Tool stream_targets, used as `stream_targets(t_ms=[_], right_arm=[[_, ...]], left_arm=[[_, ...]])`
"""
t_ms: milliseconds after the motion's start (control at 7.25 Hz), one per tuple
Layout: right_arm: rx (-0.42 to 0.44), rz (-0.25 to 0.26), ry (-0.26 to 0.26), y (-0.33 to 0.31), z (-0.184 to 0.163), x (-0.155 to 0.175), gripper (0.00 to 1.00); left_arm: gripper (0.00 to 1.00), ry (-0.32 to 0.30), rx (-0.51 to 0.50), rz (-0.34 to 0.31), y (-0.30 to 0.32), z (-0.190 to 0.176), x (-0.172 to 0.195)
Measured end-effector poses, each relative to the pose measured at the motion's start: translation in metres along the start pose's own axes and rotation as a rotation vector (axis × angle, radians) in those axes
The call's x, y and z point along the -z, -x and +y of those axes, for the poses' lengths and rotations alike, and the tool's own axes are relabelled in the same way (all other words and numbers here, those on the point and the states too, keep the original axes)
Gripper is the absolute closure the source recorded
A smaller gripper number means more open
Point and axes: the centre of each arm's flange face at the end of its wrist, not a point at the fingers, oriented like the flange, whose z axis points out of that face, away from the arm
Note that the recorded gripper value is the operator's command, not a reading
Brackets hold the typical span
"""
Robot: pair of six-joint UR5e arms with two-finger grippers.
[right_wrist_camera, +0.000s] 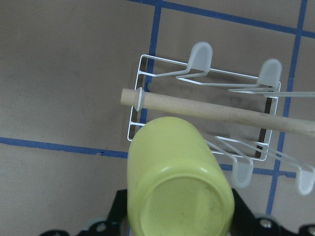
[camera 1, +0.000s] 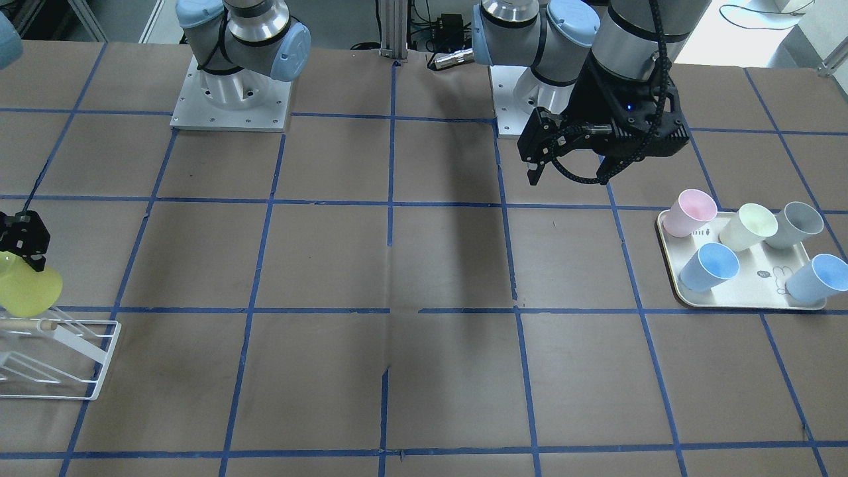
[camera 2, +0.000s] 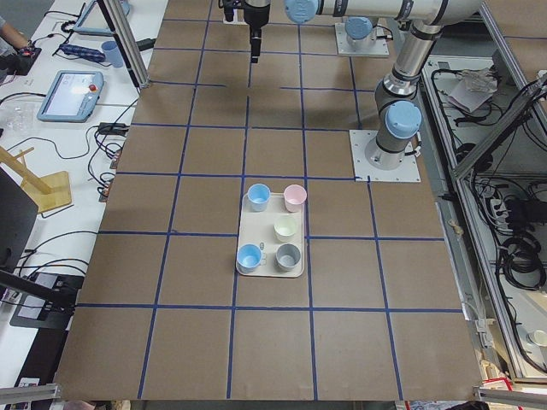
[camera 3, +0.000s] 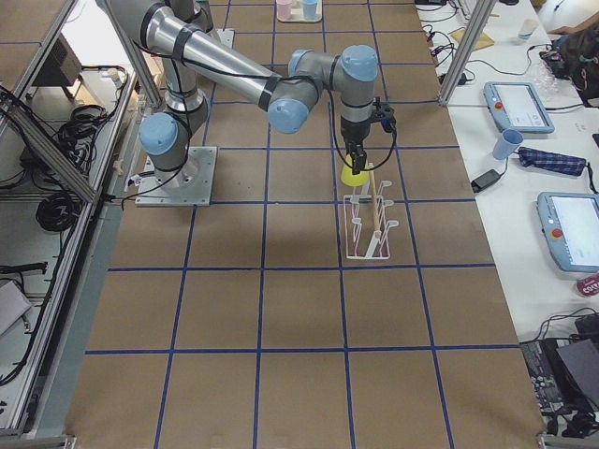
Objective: Transfer IKEA cup to right arm and place on rack
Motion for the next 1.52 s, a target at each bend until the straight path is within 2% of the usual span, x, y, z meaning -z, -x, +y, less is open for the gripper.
stream_targets(t_ms=[1241,1379,1517], right_arm=[[-0.011,-0.025,0.033,-0.009,-0.013,-0.050,0.67],[-0.015,-0.030,0.040,-0.010,-0.013,-0.055,0.65],[-0.016,-0.035,0.048,-0.010,-0.014,-0.060,0.56]], left_arm=[[0.00,0.001,0.001,-0.001,0.003,0.002,0.001],[0.00,0.001,0.001,-0.001,0.003,0.001,0.001],[0.00,0.001,0.001,-0.001,0.003,0.001,0.001]])
